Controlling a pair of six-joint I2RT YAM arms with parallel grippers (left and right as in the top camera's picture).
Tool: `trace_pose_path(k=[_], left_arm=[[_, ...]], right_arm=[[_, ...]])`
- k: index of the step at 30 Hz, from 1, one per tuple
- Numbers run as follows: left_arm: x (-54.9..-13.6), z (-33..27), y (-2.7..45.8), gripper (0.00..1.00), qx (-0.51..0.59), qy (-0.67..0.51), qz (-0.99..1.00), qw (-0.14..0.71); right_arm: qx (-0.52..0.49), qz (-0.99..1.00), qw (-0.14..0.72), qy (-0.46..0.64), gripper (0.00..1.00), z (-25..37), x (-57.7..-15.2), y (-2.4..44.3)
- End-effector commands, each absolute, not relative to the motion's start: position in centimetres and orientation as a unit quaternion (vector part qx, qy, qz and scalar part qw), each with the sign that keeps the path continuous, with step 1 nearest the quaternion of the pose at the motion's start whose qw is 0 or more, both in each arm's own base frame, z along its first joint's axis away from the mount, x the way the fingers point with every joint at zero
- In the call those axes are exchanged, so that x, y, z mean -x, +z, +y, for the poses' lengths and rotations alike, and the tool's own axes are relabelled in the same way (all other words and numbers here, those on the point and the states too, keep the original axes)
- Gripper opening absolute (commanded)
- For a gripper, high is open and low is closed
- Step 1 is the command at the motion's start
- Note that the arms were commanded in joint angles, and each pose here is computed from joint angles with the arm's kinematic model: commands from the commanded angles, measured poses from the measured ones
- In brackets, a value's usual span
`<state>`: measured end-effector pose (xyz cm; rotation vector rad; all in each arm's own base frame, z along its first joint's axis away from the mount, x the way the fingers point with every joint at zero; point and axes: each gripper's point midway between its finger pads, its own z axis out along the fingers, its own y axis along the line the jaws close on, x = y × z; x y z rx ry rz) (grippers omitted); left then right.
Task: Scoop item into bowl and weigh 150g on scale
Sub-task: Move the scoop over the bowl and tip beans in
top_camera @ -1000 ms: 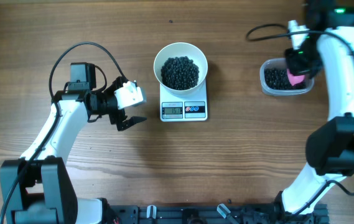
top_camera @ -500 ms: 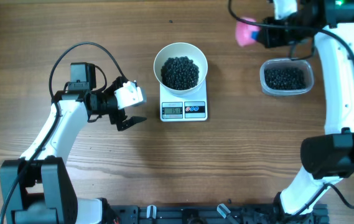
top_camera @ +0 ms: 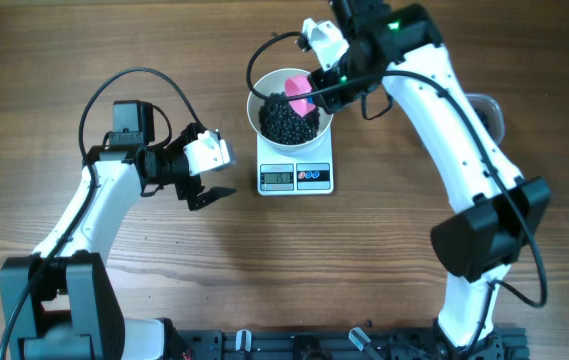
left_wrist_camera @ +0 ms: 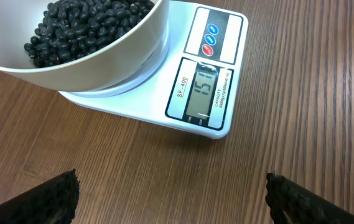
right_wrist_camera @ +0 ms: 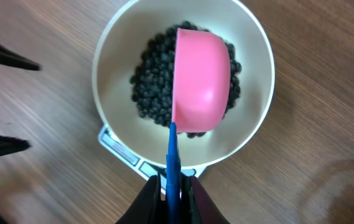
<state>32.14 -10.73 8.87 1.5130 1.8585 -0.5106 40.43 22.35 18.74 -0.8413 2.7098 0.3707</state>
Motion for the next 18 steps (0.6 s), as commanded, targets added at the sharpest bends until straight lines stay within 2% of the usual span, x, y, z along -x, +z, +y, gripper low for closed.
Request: trace_pose_path(k=[1,6,18], left_arm=[[-32.1,-10.7,9.3,1.0,-0.587,-0.191,0.706,0.347],[-32.1,-10.7,9.3,1.0,-0.587,-0.191,0.706,0.347],[-32.1,-10.7,9.3,1.0,-0.587,-0.191,0.706,0.347]], right_arm=[[0.295,0.944,0.129,0.077,0.04,21.3,-41.4,16.6],[0.294,0.945,0.121,0.071,0.04,21.5,-42.2,14.9],[0.299,0.943,0.114,0.095,0.04,22.4,-41.8,14.6]])
